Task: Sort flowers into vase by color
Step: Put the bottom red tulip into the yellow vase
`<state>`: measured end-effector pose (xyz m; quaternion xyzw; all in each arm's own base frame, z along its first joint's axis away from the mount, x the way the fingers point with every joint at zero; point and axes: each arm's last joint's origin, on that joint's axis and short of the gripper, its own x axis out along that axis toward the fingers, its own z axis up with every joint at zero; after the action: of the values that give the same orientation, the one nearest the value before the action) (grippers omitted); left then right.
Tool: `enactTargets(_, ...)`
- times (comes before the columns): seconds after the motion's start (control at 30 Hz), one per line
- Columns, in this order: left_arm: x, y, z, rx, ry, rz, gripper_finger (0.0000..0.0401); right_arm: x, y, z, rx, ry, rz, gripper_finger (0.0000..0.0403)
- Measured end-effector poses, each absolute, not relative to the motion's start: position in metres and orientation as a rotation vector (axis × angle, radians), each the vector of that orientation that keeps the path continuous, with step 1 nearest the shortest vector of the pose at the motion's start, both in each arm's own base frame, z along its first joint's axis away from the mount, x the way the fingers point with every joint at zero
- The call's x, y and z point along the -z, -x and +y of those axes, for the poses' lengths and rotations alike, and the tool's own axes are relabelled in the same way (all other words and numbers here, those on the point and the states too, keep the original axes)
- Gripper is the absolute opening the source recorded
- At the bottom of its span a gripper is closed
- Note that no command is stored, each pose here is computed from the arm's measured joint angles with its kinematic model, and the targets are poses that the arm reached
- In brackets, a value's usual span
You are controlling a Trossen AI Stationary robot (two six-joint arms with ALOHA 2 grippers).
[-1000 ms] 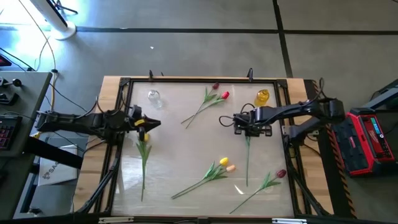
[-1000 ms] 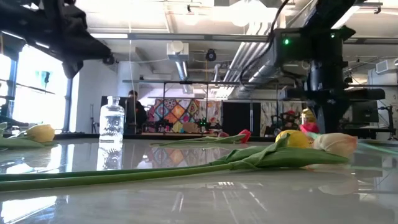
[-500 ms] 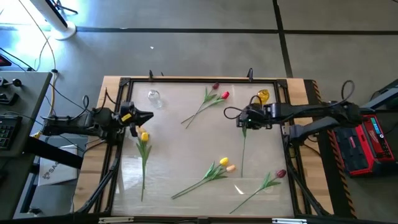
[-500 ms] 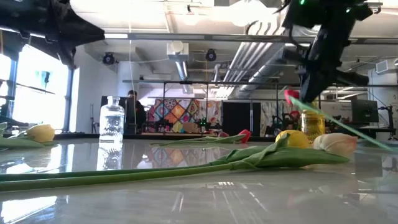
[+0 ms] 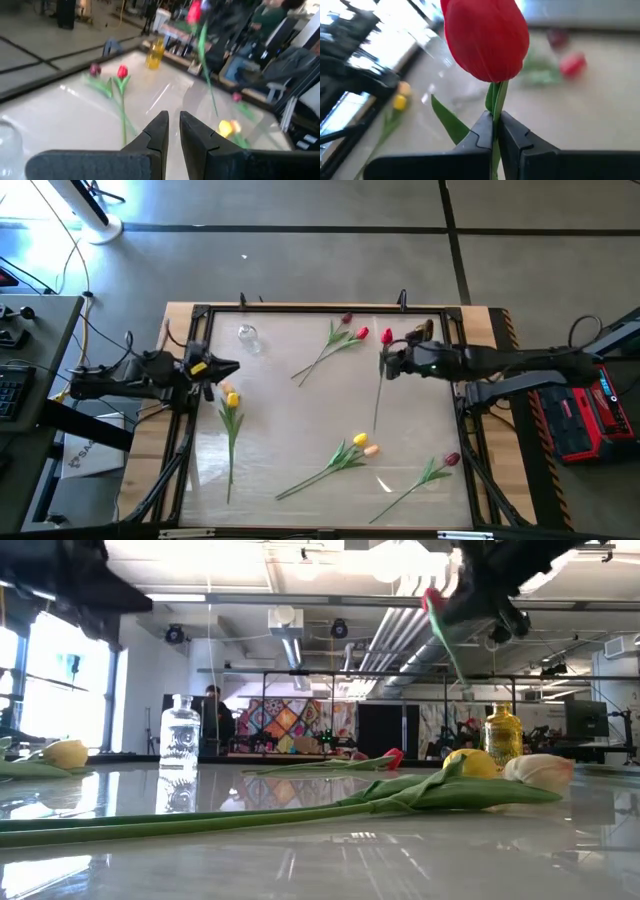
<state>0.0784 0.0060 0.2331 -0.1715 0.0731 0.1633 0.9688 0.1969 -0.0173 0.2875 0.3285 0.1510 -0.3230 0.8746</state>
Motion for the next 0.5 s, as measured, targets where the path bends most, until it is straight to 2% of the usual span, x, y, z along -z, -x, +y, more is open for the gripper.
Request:
enactTargets(0.2,-0.216,-0.088,0.005,-0.330,0.336,0.183,0.0035,-0.315,-0.193,-0.011,0.530,-0.312,0.196,0.0000)
enactTargets(0.3,-0.215,-0.089,0.005,-0.331,0.307,0.191,0.0035,-0.325,-0.189,-0.010,0.515,-0.292,0.124,0.0000)
enactTargets(0.5,-0.214,-0.090,0.005,-0.311,0.342,0.198,0.0035,-0.340,-0.169,-0.014,0.618,-0.283,0.008,0.0000)
